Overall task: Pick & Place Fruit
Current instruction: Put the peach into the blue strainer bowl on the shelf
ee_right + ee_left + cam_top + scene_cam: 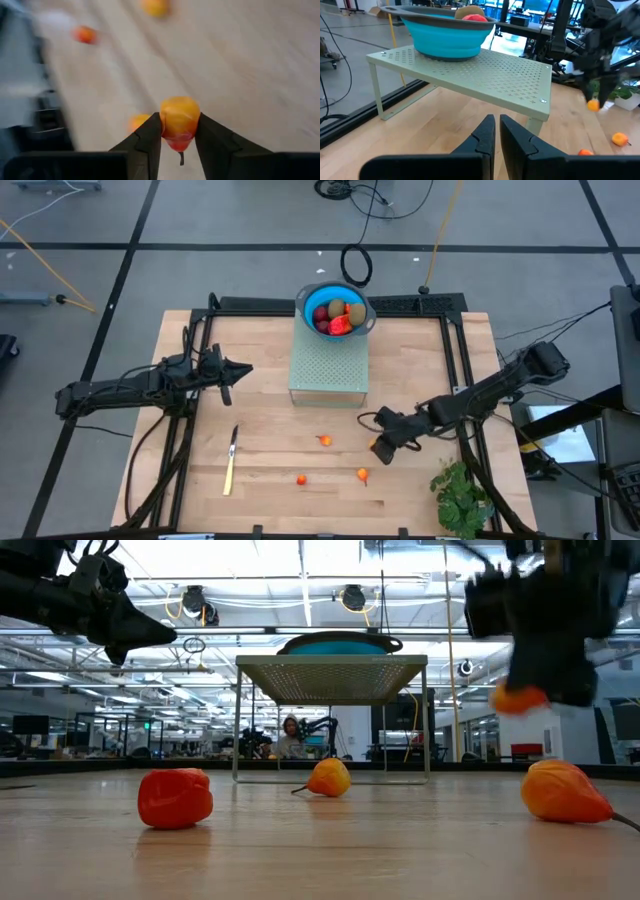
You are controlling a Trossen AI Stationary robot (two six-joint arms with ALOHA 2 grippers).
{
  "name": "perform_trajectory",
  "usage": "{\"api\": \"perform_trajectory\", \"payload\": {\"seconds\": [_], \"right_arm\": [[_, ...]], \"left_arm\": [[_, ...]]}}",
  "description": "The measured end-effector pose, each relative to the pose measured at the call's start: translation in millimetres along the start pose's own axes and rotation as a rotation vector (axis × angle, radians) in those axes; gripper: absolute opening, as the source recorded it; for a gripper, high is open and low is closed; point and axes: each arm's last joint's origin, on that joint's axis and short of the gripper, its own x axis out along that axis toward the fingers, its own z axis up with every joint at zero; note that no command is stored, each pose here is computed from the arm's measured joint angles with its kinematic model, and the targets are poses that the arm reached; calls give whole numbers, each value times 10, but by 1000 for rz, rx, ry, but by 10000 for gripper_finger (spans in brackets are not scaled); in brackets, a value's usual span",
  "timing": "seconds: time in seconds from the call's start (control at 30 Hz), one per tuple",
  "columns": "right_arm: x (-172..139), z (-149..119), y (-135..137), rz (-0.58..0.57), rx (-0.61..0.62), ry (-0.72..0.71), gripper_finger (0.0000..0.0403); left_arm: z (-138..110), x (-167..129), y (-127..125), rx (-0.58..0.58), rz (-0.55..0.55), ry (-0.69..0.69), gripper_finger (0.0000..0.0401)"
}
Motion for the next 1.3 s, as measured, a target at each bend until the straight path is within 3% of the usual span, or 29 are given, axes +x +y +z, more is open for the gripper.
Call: {"api": "perform_trajectory", "payload": {"seconds": [0.33,0.6,0.9,1.3], "right_arm": [[-491,193,370,424,-160,-235,96],[-806,293,567,655,-358,-475,96],[-996,351,687,792,-513,-692,96],[-1029,353,707,816,-577,-733,96]], "left_arm": [[-2,0,0,6,1,2,26],[-2,0,1,6,2,1,26],[0,0,0,-3,2,0,26],[0,0,0,-7,1,0,26]]}}
